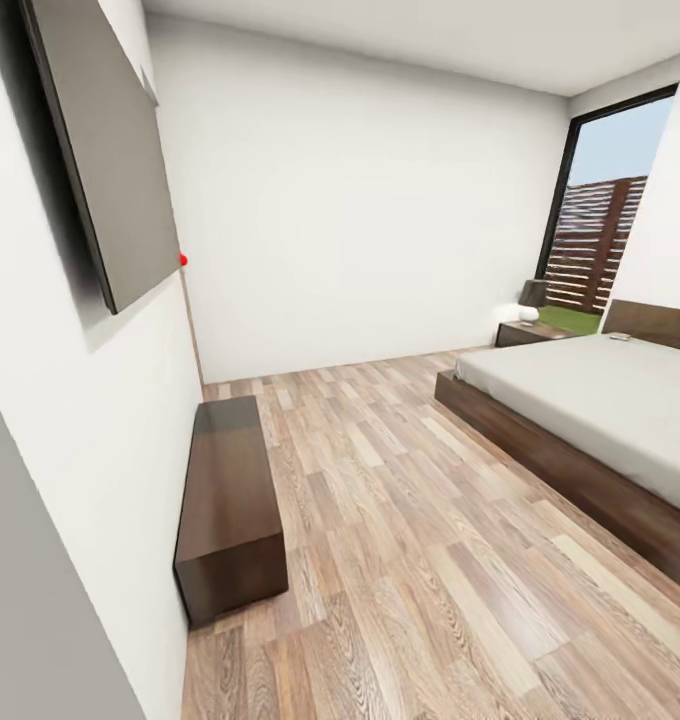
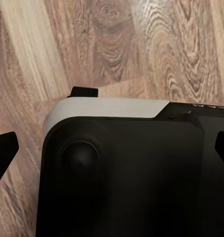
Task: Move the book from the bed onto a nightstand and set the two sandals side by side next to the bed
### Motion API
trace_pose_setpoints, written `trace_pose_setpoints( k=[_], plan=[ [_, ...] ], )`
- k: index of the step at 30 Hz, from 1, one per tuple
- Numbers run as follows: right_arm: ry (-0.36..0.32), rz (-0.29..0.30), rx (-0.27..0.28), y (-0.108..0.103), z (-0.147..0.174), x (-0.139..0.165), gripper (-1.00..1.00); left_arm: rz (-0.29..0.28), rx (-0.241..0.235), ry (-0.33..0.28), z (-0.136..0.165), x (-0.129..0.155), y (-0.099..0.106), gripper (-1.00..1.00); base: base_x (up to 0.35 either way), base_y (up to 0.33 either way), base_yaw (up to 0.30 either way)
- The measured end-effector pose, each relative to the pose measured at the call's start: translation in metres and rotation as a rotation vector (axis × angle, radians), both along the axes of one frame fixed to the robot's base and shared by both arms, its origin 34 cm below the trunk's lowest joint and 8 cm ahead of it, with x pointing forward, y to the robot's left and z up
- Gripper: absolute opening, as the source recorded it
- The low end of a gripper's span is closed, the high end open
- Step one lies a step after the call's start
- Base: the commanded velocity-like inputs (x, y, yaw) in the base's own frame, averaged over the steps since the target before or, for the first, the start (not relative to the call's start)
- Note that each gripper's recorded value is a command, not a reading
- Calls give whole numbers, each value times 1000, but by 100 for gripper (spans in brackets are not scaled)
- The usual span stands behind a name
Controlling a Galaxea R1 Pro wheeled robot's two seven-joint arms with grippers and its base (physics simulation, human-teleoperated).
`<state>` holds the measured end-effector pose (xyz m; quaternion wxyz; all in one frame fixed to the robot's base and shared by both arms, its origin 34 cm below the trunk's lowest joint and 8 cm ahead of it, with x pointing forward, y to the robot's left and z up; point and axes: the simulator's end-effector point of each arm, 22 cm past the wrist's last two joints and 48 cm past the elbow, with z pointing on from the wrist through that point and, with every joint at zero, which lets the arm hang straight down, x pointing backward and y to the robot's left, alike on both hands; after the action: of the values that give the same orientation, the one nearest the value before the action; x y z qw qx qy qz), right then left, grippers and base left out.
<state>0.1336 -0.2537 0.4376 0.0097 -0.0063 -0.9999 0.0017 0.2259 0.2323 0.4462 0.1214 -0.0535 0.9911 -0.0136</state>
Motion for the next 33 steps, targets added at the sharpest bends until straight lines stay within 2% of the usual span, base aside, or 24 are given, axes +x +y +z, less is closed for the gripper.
trace_pose_setpoints(
  k=[33],
  plan=[
    [-11,-1,0,0,0,4,100,-5,-1,-8,1,3,-1,100,0,0,-281]
  ],
)
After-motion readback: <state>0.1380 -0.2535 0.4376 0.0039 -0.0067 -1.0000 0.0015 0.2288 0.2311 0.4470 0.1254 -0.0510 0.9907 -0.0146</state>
